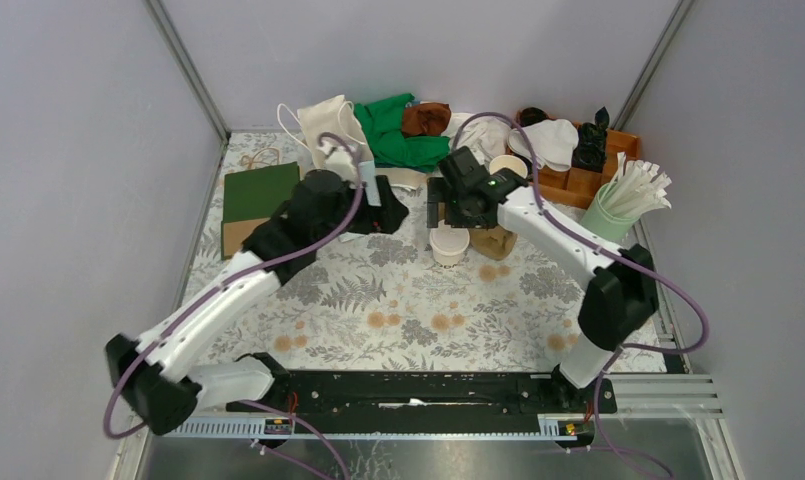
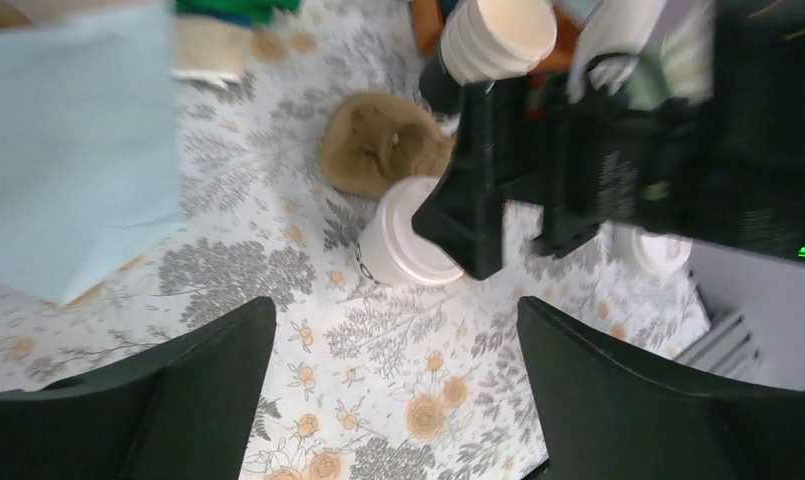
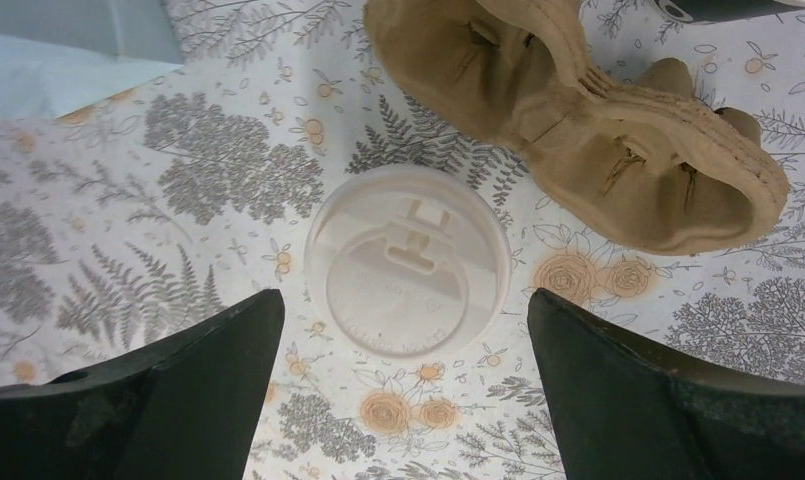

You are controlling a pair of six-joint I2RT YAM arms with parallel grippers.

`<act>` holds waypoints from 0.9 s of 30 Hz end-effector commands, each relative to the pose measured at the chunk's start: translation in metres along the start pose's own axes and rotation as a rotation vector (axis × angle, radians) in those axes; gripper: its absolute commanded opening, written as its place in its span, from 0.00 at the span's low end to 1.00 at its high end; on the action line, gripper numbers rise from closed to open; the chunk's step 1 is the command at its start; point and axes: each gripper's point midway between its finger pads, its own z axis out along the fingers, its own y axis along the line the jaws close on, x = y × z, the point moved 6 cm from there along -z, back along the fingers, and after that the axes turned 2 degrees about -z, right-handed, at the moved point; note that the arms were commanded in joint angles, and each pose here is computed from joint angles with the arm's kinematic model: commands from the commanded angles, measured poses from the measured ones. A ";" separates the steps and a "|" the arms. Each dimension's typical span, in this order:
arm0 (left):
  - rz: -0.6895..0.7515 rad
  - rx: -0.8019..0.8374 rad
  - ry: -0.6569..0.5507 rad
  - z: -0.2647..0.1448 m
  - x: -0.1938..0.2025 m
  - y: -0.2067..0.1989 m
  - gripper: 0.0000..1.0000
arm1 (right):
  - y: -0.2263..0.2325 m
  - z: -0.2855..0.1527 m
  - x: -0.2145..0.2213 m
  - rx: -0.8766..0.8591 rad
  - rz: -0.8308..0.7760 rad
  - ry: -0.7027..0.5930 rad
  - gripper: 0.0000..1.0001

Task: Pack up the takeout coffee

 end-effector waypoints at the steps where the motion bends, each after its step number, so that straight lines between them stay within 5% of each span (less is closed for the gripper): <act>1: 0.030 -0.160 -0.158 -0.053 -0.038 0.018 0.99 | 0.000 0.006 -0.002 0.112 0.013 -0.001 1.00; 16: -0.100 -0.454 -0.408 -0.113 -0.065 0.083 0.99 | 0.012 0.026 0.005 0.115 0.006 0.033 1.00; 27: -0.107 -0.510 -0.436 -0.117 -0.067 0.095 0.99 | 0.013 0.030 0.011 0.132 -0.015 0.056 0.91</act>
